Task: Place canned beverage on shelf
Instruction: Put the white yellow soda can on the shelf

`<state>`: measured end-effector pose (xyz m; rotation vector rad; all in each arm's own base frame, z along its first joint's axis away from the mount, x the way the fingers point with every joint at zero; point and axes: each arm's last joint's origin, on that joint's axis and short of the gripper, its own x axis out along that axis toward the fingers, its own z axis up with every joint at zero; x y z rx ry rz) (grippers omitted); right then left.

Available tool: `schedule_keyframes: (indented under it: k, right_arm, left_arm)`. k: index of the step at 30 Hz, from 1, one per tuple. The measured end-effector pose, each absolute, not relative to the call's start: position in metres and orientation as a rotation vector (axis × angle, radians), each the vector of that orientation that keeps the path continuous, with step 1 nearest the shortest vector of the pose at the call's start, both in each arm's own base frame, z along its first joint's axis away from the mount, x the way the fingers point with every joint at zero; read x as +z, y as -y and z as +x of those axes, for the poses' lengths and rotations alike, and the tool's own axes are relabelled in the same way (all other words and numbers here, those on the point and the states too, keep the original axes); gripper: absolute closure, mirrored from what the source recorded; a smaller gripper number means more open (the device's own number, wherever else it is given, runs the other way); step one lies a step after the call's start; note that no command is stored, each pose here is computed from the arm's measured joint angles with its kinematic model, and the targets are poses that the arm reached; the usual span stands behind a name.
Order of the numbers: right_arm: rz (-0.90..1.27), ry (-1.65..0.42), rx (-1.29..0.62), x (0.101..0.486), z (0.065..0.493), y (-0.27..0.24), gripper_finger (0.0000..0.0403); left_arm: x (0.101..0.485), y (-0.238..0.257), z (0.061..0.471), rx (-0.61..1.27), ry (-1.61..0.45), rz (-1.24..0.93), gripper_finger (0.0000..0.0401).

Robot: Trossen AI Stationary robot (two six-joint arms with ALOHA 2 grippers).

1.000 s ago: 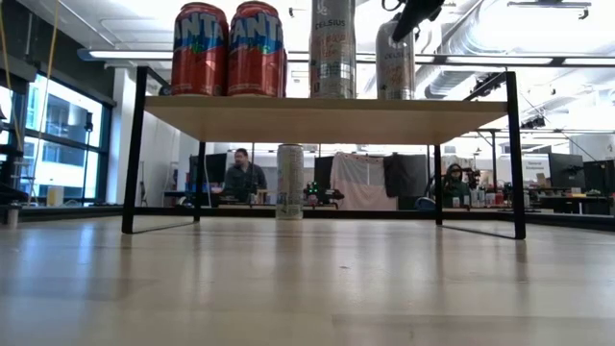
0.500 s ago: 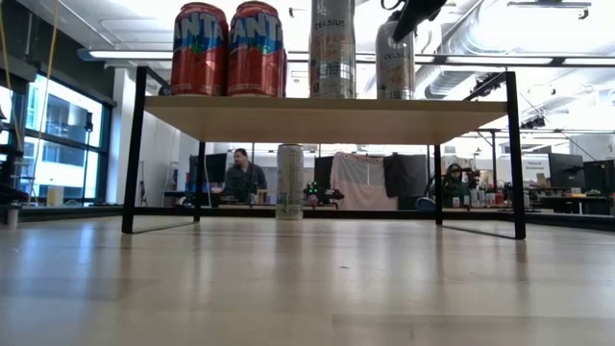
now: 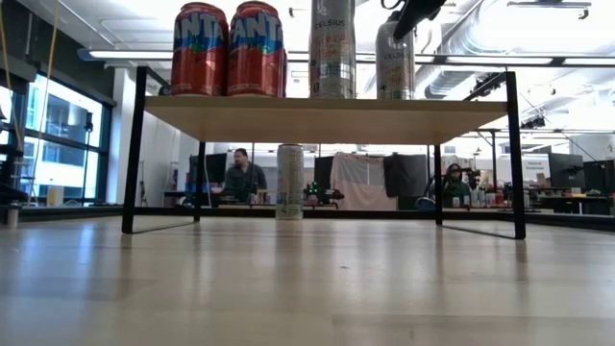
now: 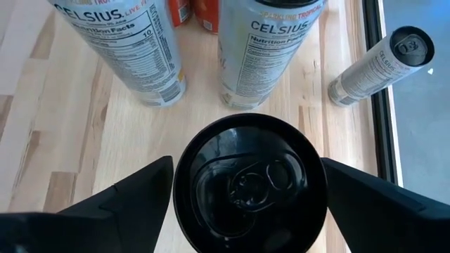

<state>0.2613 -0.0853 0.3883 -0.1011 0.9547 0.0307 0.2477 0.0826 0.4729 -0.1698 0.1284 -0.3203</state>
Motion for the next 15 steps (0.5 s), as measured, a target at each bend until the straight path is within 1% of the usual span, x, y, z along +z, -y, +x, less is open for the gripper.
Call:
schedule_keyframes:
  k: [15]
  right_arm:
    - [-0.102,-0.962,0.005,0.3883,0.2609,0.0857,0.0066]
  left_arm:
    - [0.4729,-0.0887,0.2456,-0.297,-0.124,-0.155,0.0401]
